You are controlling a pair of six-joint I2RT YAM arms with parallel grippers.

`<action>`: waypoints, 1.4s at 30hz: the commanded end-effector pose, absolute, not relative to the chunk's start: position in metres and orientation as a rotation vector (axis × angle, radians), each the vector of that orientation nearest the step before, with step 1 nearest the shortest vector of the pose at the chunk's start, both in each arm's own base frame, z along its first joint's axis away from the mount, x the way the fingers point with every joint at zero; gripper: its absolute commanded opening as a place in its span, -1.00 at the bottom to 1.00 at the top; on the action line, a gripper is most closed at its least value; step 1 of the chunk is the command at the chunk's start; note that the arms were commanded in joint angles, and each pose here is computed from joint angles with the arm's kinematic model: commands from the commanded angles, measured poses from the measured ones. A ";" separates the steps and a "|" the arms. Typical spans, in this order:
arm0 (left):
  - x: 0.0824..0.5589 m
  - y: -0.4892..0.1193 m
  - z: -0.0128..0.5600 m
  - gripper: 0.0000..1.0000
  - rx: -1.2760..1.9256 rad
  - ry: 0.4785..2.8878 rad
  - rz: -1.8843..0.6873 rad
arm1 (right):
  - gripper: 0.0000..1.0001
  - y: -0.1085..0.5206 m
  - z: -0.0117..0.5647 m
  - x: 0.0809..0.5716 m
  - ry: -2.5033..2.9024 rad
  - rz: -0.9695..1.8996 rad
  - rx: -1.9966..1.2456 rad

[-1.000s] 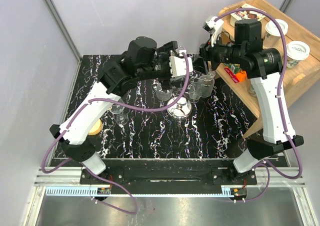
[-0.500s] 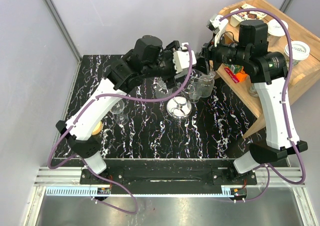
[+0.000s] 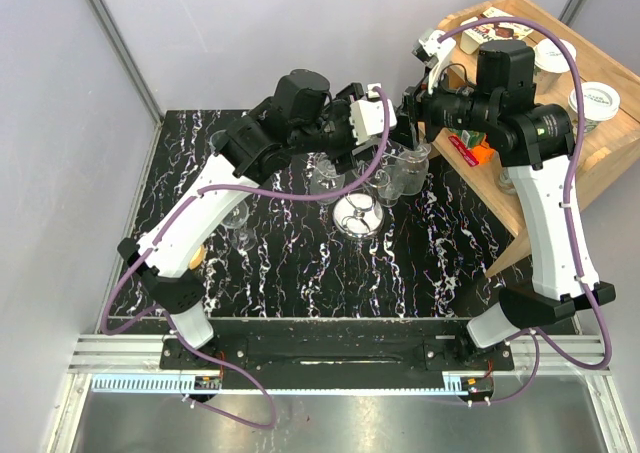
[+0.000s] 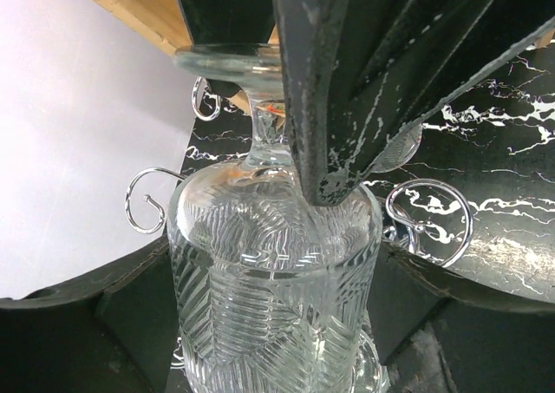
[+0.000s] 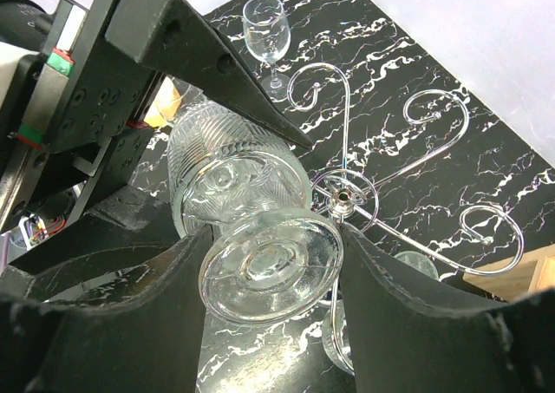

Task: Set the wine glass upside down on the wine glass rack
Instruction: Turn the wine glass upside down at the wine rack.

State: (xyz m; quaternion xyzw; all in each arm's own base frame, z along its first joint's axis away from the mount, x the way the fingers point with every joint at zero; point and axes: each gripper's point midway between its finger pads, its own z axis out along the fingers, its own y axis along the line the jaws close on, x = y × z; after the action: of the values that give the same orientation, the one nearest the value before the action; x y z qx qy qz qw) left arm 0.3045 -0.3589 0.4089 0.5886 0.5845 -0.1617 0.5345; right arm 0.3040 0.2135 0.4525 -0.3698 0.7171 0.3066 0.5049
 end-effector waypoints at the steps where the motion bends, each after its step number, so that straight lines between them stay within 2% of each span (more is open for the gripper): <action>1: 0.306 -0.356 0.427 0.50 1.355 1.357 -0.381 | -1.00 0.214 0.497 0.289 1.557 0.721 -0.892; 11: 0.305 -0.356 0.419 0.06 1.385 1.361 -0.376 | -1.00 0.214 0.503 0.287 1.544 0.722 -0.886; 13: 0.306 -0.355 0.417 -0.09 1.394 1.363 -0.375 | -1.00 0.215 0.503 0.286 1.545 0.728 -0.889; 15: 0.305 -0.357 0.416 -0.41 1.399 1.362 -0.381 | -1.00 0.215 0.502 0.287 1.547 0.731 -0.890; 16: 0.304 -0.357 0.416 -0.63 1.403 1.360 -0.380 | -1.00 0.215 0.502 0.287 1.546 0.731 -0.889; 17: 0.305 -0.356 0.415 -0.93 1.401 1.366 -0.377 | -1.00 0.215 0.501 0.287 1.551 0.731 -0.888; 18: 0.304 -0.356 0.415 -1.00 1.399 1.369 -0.377 | -0.94 0.215 0.499 0.288 1.561 0.734 -0.891; 21: 0.302 -0.356 0.418 -1.00 1.392 1.361 -0.388 | -0.79 0.215 0.497 0.289 1.572 0.732 -0.892; 23: 0.302 -0.357 0.421 -1.00 1.384 1.353 -0.398 | -0.60 0.215 0.496 0.290 1.576 0.730 -0.891; 25: 0.300 -0.357 0.423 -1.00 1.381 1.347 -0.408 | -0.52 0.215 0.497 0.290 1.573 0.724 -0.888; 28: 0.298 -0.357 0.426 -1.00 1.372 1.345 -0.425 | -0.23 0.213 0.498 0.290 1.568 0.712 -0.882; 31: 0.297 -0.358 0.427 -1.00 1.366 1.341 -0.436 | -0.13 0.212 0.497 0.290 1.572 0.703 -0.877; 33: 0.296 -0.358 0.427 -1.00 1.361 1.337 -0.443 | 0.09 0.211 0.498 0.290 1.572 0.697 -0.873; 37: 0.295 -0.359 0.430 -1.00 1.353 1.329 -0.458 | 0.20 0.210 0.499 0.290 1.571 0.690 -0.868; 39: 0.293 -0.359 0.432 -1.00 1.352 1.322 -0.464 | 0.48 0.209 0.498 0.291 1.575 0.689 -0.866; 40: 0.294 -0.359 0.431 -1.00 1.352 1.324 -0.465 | 0.55 0.209 0.497 0.291 1.578 0.689 -0.867; 42: 0.293 -0.360 0.432 -1.00 1.355 1.317 -0.471 | 0.58 0.209 0.497 0.291 1.578 0.685 -0.866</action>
State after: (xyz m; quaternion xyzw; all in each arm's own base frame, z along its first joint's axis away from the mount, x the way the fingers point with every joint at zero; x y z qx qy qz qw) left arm 0.3029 -0.3628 0.3990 0.5891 0.5862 -0.1805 0.5261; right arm 0.3046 0.2117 0.4586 -0.3641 0.7144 0.2983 0.5177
